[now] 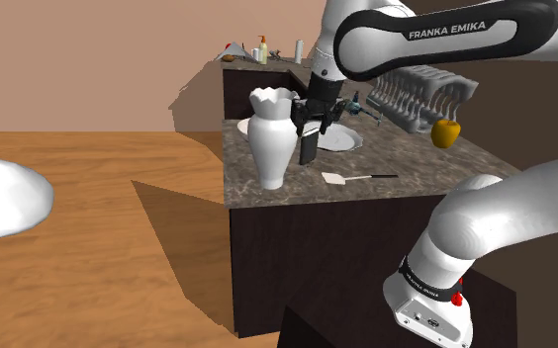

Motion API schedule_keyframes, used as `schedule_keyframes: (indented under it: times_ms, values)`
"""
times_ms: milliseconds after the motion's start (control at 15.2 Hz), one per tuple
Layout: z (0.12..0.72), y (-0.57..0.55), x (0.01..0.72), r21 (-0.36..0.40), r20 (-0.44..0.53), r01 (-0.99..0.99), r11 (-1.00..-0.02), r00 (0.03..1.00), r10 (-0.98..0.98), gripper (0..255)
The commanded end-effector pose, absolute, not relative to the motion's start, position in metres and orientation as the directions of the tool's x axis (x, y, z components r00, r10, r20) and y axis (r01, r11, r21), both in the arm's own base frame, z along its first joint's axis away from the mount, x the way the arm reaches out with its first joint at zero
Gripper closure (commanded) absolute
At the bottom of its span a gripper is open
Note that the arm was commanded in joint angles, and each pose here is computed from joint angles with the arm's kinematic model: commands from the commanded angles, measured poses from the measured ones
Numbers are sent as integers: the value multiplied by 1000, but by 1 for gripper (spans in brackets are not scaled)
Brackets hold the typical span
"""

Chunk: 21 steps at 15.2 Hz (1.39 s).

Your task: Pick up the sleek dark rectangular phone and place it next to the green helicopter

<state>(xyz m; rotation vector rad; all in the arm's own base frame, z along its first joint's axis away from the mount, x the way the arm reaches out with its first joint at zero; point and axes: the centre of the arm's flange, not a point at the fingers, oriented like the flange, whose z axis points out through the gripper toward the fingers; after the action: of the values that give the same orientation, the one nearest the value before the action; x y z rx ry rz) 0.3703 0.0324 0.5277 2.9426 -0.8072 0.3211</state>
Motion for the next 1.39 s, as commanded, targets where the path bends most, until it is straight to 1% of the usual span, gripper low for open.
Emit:
schedule_keyframes:
  times_ms: [0,198,1320]
  values:
    - [538,32,371,15,220,-512,-859,840,-496,255]
    - [549,32,371,15,220,-512,-859,840,-496,255]
    - [549,-190,341,15,220,-512,-859,840,-496,255]
